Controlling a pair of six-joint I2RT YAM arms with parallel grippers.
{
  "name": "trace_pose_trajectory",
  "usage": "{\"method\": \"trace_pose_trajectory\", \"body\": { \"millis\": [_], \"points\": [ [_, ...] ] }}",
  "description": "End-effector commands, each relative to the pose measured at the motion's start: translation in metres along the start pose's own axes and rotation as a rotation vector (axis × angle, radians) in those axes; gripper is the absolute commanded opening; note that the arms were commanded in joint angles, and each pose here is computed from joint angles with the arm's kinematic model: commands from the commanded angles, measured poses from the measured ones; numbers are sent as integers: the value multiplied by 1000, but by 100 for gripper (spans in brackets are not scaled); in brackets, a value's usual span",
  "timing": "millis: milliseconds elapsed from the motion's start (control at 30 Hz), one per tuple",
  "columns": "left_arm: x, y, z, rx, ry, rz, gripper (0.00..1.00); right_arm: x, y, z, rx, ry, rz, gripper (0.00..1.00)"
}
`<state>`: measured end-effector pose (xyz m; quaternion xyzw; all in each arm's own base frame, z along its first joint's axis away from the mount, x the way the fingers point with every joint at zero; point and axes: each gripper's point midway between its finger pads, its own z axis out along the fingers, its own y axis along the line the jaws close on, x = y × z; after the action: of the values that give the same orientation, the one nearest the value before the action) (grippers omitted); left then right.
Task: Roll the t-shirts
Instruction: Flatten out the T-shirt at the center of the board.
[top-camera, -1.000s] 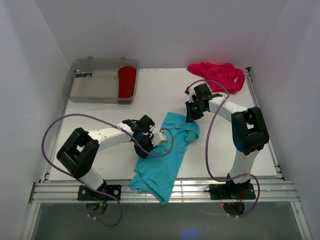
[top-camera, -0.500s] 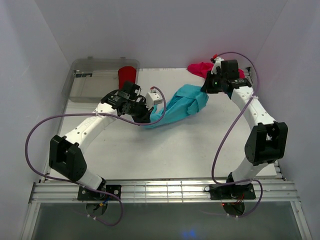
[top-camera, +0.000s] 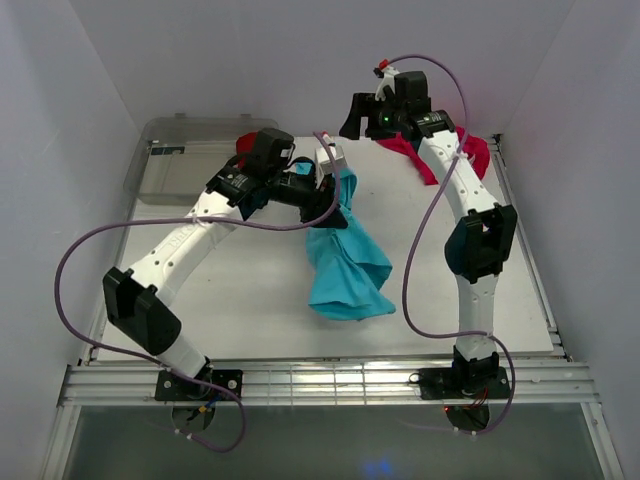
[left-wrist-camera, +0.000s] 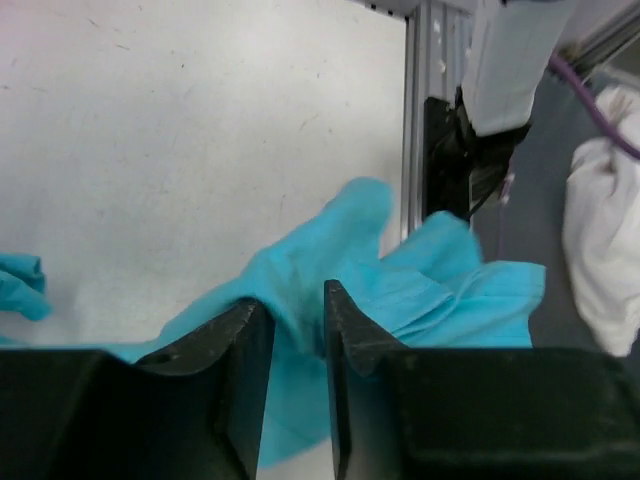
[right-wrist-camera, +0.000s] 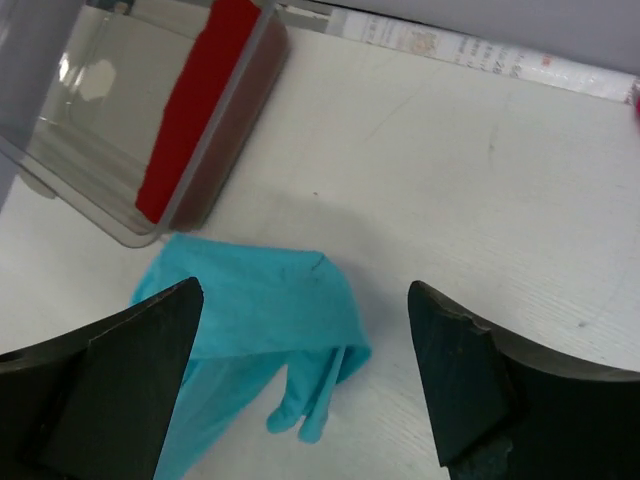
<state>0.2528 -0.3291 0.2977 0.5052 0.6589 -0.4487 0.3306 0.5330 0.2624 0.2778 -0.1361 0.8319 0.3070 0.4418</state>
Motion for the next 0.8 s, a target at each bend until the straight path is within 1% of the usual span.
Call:
{"method": "trace_pose_trajectory", "body": {
  "millis": [0, 33, 67, 133, 167, 200, 233, 267, 300, 333, 367, 400, 433, 467, 500, 533, 567, 600, 633, 667, 733, 767],
  "points": [
    [4, 36, 34, -5, -40, -114, 39, 8, -35, -7, 141, 10, -6, 90],
    [13, 46, 40, -21, -21, -122, 55, 17, -43, -15, 191, 42, -17, 90],
    [23, 55, 44, -35, -1, -137, 62, 32, -61, -20, 277, 78, -11, 90],
    [47, 67, 50, -58, 47, -176, 71, 52, -84, -39, 365, 127, 24, 90],
    [53, 71, 47, -68, 51, -188, 91, 46, -84, -62, 405, 99, 40, 90],
    [55, 72, 43, -72, 50, -190, 91, 87, -102, -70, 449, 181, 84, 90],
    [54, 66, 35, -61, 38, -178, 91, 80, -95, -92, 467, 136, 75, 92],
    [52, 69, 24, -79, 22, -174, 91, 93, -99, -102, 499, 145, 75, 95],
    [49, 70, 15, -94, 10, -162, 90, 143, -104, -106, 509, 237, 112, 98],
    [40, 71, 1, -139, -10, -131, 89, 148, -91, -119, 482, 221, 116, 87],
    [42, 81, -11, -199, -15, -135, 88, 164, -80, -119, 421, 237, 134, 79],
    [43, 90, -19, -255, -10, -136, 81, 184, -72, -122, 405, 271, 151, 70],
    [46, 97, -27, -311, 8, -149, 74, 217, -66, -132, 402, 327, 169, 47],
    [52, 118, -41, -436, 35, -162, 68, 233, -57, -135, 374, 355, 173, 38],
    [59, 127, -48, -494, 58, -182, 59, 250, -43, -136, 343, 389, 158, 35],
    [69, 132, -54, -530, 92, -212, 58, 274, -36, -144, 331, 428, 165, 36],
    [77, 139, -62, -561, 109, -238, 58, 285, -26, -145, 293, 452, 167, 41],
    [85, 140, -65, -568, 124, -256, 58, 296, -15, -146, 257, 475, 163, 49],
    [91, 138, -67, -570, 137, -275, 60, 302, -9, -149, 243, 478, 185, 63],
    [96, 139, -70, -578, 146, -289, 60, 321, -4, -153, 212, 519, 209, 68],
    [107, 137, -71, -591, 171, -305, 61, 336, 1, -155, 191, 543, 230, 70],
    [109, 137, -72, -599, 176, -309, 61, 352, -1, -159, 202, 579, 244, 70]
  ]
}}
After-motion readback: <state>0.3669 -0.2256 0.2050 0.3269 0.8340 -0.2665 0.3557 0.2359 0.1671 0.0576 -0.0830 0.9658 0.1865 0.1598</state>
